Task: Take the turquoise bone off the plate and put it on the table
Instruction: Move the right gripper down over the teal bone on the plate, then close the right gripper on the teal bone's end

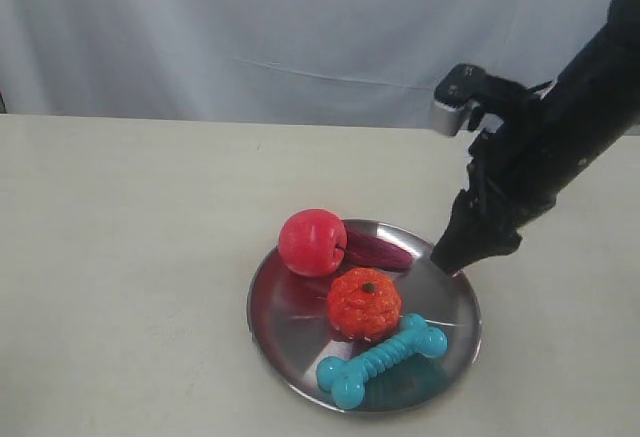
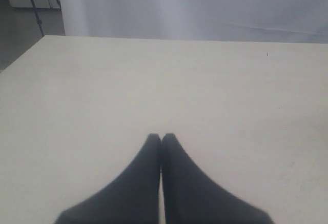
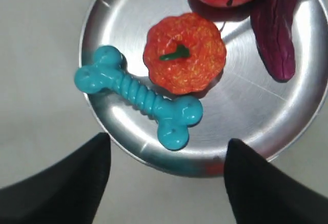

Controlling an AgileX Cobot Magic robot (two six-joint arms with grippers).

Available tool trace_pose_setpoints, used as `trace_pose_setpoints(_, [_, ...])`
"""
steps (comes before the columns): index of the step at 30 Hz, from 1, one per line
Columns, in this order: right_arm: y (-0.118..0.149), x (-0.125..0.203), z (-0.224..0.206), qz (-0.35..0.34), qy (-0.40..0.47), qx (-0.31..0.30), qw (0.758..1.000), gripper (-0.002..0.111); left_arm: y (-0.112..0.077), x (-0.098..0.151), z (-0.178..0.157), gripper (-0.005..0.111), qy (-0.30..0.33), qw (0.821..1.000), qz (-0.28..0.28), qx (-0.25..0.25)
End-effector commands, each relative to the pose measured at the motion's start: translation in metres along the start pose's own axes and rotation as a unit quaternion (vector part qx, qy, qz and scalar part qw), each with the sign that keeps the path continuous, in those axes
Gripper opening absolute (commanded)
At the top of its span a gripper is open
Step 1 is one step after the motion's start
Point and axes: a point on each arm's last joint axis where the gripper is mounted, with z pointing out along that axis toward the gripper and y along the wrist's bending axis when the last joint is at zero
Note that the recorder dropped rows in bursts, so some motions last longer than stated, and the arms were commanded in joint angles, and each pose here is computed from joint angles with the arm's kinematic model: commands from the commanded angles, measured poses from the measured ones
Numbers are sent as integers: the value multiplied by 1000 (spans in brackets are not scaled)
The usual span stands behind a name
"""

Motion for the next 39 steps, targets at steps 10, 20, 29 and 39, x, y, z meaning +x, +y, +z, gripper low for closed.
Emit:
trace_pose_setpoints(10, [7,15,85,-90,80,51,991,61,-1,0,0,0,-2,1000,-4,5])
trace_pose_setpoints(20, [2,18,117,-70,92,30,993,61,-1,0,0,0,-2,1000,-4,5])
trace_pose_setpoints(29, [4,16,127,-44,81,9,996,52,-1,0,0,0,-2,1000,-4,5])
trace_pose_setpoints(39, [21,7,134,-92,95,6,991,11,-1,0,0,0,-2,1000,-4,5])
